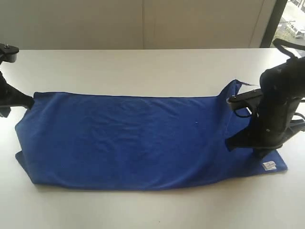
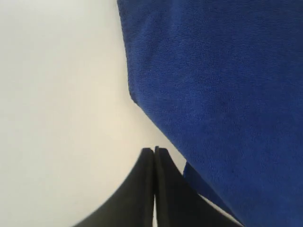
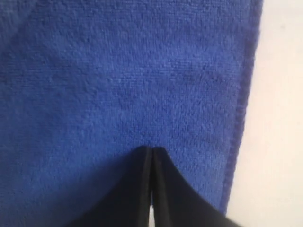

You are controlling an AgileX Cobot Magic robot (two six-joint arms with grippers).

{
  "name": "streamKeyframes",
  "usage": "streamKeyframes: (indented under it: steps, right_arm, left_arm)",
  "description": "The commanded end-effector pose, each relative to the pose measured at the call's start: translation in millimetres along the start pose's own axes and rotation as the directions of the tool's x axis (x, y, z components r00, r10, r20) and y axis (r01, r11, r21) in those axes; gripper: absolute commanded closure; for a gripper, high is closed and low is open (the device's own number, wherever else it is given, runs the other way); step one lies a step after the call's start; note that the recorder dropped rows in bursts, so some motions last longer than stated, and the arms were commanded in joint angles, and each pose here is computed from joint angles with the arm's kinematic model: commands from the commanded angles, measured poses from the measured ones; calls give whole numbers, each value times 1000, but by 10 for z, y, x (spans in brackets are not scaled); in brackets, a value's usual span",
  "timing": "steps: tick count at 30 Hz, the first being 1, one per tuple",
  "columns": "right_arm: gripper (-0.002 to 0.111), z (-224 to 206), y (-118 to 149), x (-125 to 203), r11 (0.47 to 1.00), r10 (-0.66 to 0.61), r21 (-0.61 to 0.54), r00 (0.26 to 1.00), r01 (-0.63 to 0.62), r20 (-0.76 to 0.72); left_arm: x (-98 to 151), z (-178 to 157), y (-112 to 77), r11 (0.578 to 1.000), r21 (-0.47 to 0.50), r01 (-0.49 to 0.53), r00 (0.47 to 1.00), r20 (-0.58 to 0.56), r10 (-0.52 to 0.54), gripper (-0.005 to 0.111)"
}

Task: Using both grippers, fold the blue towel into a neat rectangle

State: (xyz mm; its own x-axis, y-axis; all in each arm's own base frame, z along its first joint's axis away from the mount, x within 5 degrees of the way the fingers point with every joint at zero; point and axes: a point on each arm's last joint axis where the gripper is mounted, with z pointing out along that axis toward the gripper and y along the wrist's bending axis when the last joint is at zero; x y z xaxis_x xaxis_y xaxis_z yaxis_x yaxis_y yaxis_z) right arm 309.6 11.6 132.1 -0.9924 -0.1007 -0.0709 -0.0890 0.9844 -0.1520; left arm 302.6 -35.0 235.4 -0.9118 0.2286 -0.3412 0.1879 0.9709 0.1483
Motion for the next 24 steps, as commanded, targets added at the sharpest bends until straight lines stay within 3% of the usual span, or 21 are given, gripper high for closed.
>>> streamKeyframes:
  steps: [1, 6, 15, 24]
  right_arm:
    - [108, 76, -63, 84, 998, 25, 64, 999, -22, -39]
    - [108, 102, -134, 189, 986, 70, 155, 993, -54, -98]
    - [108, 99, -152, 278, 981, 91, 185, 980, -58, -177]
    - [108, -55, -151, 228, 980, 135, 156, 986, -120, -93]
  left_arm:
    - [81, -210, 23, 1000, 0, -14, 1000, 3, 14, 107]
    - [123, -372, 43, 1000, -6, -17, 1000, 26, 17, 107]
    - [167, -484, 56, 1000, -9, -12, 999, 31, 12, 107]
    - [183, -482, 45, 1000, 3, -11, 1000, 13, 11, 107]
